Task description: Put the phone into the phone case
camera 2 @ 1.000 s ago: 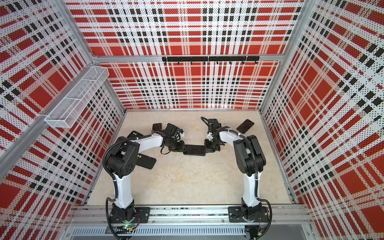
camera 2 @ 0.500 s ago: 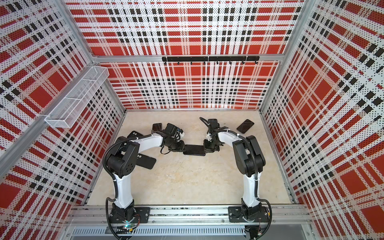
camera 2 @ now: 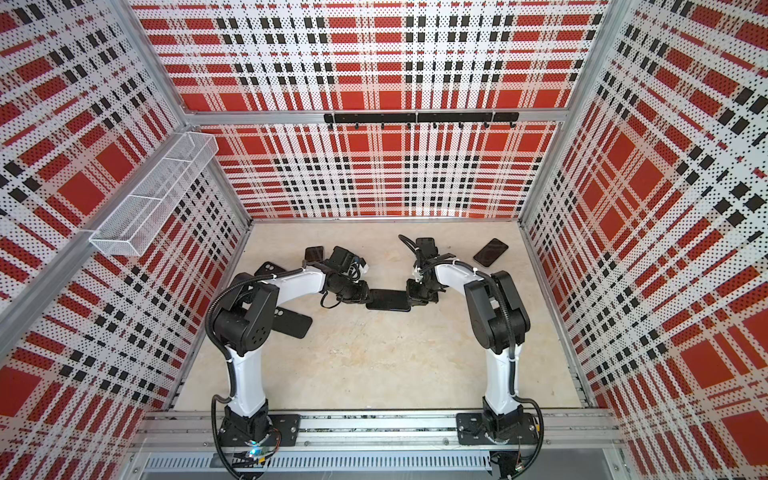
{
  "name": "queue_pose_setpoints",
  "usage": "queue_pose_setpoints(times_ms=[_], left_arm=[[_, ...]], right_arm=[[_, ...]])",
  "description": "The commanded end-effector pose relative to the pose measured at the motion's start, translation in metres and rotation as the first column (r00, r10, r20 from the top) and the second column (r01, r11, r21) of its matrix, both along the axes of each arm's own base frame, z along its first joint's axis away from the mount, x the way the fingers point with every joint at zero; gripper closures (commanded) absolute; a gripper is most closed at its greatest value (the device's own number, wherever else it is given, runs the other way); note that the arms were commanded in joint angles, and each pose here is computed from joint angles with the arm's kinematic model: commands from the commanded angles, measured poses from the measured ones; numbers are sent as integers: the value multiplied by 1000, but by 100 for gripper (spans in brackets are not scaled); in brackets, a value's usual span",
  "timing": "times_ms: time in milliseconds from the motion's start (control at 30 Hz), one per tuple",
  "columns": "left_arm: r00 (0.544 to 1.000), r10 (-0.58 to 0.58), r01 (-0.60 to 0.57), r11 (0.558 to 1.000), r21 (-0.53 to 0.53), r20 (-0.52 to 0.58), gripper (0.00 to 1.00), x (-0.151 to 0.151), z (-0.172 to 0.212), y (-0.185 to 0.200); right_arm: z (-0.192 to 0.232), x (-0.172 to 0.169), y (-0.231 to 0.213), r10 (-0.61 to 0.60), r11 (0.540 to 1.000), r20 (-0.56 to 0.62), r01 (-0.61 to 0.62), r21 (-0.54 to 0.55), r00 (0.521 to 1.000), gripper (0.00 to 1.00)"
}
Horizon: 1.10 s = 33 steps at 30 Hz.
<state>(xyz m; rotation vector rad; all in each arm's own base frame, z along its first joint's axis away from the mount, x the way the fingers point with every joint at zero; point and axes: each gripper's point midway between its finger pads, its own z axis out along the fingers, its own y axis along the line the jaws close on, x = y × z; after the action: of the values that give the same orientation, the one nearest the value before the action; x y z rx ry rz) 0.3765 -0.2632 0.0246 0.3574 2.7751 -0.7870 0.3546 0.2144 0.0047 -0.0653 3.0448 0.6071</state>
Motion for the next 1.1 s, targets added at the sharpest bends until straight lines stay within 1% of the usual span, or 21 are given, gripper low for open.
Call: queue_pose_setpoints(times_ms=[0,100,200,300,400,467,500,633,733,833,933,1000,1067], left_arm=[[997,-48,47,999,-12,-56,70,-15,-17,-12],[997,-50,49,999,-14,-54,70,-15,-16,-13],[997,-49,48,999,-15,-55,70,-15,-16,-12],[998,-45,44,999,-15,-54,70,-14,-16,-11],[998,-42,41,999,-13,-51,70,-13,-15,-10],[998,-40,40,999,-11,-48,70,-12,-14,-10],[998,-40,40,999,-11,-46,70,-12,-14,-9],[999,-31,31,1000,-7,-44,70,-10,-13,-6],[999,-32,32,999,-7,-40,70,-9,-12,-6],[999,-29,29,1000,-6,-42,70,-9,-13,-6],[999,-31,30,1000,-9,-44,70,-10,-13,-7],[999,-30,29,1000,-9,-44,70,-10,-13,-6],[999,-32,32,999,-9,-43,70,-10,-13,-7]], right_arm=[[-205,-164,-57,86,891,-435,-265,-369,896,92],[-214,-171,-56,89,891,-451,-274,-363,888,93],[-205,-162,-49,103,903,-425,-264,-339,899,92],[-170,-134,-39,98,936,-353,-206,-284,931,89],[-120,-96,-24,85,970,-250,-138,-202,964,84],[-86,-73,-17,86,980,-187,-117,-160,979,79],[-74,-65,-13,90,983,-165,-114,-144,982,78],[-34,-45,-5,98,989,-104,-108,-98,990,79],[-24,-43,-5,99,990,-96,-108,-95,990,83],[-20,-47,-2,97,993,-105,-104,-64,990,85],[-22,-54,6,87,996,-133,-89,-11,987,84],[-28,-63,6,84,996,-163,-86,-9,983,81],[-35,-73,2,80,996,-187,-85,-19,979,81]])
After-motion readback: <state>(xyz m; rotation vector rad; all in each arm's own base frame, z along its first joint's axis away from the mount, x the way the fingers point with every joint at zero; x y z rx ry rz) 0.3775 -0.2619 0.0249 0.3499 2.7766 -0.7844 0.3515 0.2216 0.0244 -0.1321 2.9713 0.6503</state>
